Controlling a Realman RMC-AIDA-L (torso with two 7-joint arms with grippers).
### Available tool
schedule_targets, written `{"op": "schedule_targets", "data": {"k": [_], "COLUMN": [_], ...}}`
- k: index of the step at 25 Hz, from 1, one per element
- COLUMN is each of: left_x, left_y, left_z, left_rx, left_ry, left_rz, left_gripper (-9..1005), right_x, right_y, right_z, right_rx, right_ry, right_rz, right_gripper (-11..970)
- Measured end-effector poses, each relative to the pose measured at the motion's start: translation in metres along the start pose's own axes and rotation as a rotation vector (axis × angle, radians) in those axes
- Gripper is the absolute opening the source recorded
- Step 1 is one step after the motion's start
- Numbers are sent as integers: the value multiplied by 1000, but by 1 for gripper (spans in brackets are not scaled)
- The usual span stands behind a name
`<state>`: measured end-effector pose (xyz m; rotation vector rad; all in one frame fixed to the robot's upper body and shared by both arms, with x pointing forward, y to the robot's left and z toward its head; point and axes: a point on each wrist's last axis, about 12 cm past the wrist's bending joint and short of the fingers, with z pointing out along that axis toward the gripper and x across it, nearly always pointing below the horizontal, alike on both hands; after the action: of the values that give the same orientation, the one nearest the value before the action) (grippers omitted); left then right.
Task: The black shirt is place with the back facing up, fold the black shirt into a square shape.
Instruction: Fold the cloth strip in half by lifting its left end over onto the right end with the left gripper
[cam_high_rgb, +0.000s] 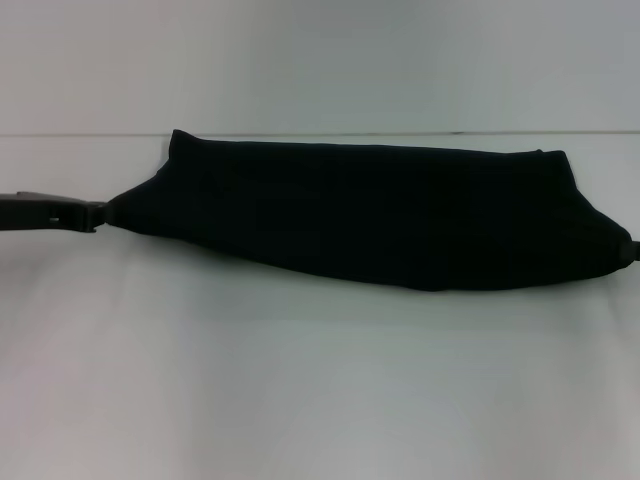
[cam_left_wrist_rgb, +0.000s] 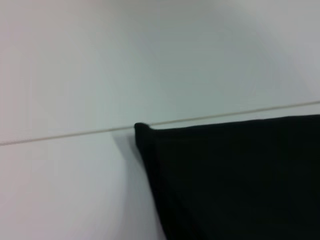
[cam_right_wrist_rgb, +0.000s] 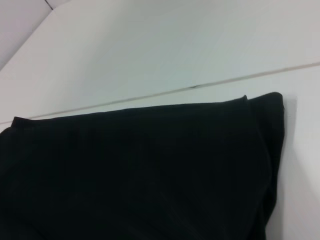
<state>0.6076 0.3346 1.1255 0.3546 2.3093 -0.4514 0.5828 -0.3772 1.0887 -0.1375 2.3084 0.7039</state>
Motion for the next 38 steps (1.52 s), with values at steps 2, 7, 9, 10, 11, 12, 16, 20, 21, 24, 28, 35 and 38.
{"op": "schedule_targets", "data": {"k": [2, 7, 9, 10, 11, 12, 16, 20, 21, 24, 28, 35, 38], "left_x": [-2, -8, -10, -10, -9, -9, -2, 6, 8, 14, 22, 31, 31], "left_y": [-2, -3, -3, -3, -2, -2, 1, 3, 3, 2, 3, 5, 4], "left_z": [-1, -7, -9, -9, -9, -9, -10, -10, -10, -8, -8, -10, -10], "left_rx": [16, 47, 58, 58, 58, 57, 52, 51, 53, 59, 58, 55, 69], "left_ry": [-11, -39, -49, -49, -50, -49, -36, -21, -17, -7, 1, 8, 17], "left_rz": [-3, -8, -11, -12, -13, -14, -22, -29, -30, -36, -51, -70, -85], "left_gripper": [4, 4, 5, 5, 5, 5, 5, 4, 4, 4, 5, 45, 62], "right_x": [-2, -4, -6, -6, -6, -6, -3, 2, 3, 7, 12, 16, 17], "right_y": [0, 1, 0, 0, 0, 0, -2, -3, -3, -2, -3, -5, -4], "right_z": [-1, -3, -4, -4, -4, -5, -5, -5, -5, -3, -3, -6, -9], "right_rx": [-4, -9, -12, -12, -12, -11, -6, -2, -2, 0, -1, -3, -22], "right_ry": [-2, -9, -11, -11, -11, -11, -9, -5, -4, -1, 1, -1, -14], "right_rz": [-3, -6, -7, -8, -8, -8, 1, 10, 11, 18, 26, 41, 39], "right_gripper": [9, 12, 15, 16, 18, 19, 25, 31, 33, 37, 43, 54, 58]}}
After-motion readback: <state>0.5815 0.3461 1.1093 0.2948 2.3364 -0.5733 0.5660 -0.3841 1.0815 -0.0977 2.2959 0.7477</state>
